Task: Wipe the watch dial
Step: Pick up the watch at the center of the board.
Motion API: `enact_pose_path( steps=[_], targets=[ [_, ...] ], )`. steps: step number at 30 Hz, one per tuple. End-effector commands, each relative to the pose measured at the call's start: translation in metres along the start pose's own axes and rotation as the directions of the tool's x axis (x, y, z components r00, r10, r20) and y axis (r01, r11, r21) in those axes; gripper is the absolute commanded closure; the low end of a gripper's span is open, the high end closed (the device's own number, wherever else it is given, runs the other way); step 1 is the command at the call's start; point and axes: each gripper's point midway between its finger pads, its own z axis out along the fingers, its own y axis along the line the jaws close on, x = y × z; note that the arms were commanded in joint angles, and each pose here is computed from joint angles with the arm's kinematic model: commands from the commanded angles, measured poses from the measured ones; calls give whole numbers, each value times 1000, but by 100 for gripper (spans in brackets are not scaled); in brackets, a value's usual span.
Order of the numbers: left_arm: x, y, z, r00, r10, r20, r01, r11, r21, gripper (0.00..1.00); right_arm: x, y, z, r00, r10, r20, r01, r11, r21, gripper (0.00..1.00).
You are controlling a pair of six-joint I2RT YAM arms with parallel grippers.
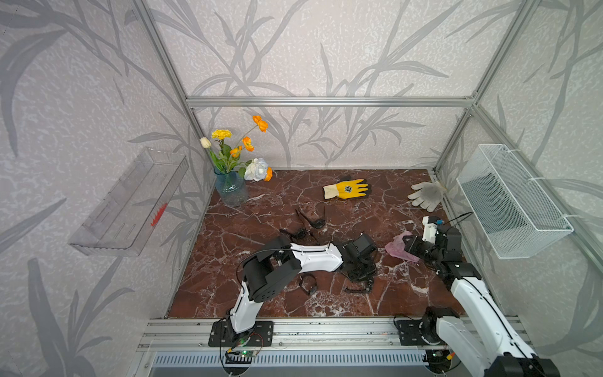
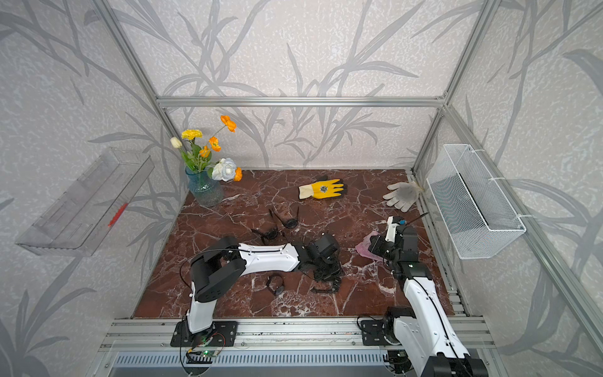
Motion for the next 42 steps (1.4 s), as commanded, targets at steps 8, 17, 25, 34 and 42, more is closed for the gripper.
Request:
enact_pose_path(
  steps=[8, 17, 25, 34, 42],
  targets=[
    [-11, 15, 8, 999, -37, 11, 38, 999, -31, 71, 0, 2, -1, 1000, -12, 4, 12, 1000, -14, 100],
    [-10, 14, 7, 1000, -19, 7, 20, 999, -27, 92, 0, 2, -1, 1000, -13, 2, 13, 1000, -15, 100],
    [-6, 5, 0, 1000, -10, -2, 10, 1000, 26, 100, 2, 2, -2, 1000, -13, -3, 13, 1000, -15, 100],
    [-12, -49, -63, 994, 87, 59, -102, 936, 336, 100, -1, 20, -20, 999, -31, 13, 32, 997, -75, 100],
    [-11, -98, -156, 953, 230, 198, -303, 749, 589, 100, 0, 52, -53, 997, -73, 33, 79, 976, -202, 100]
  ],
)
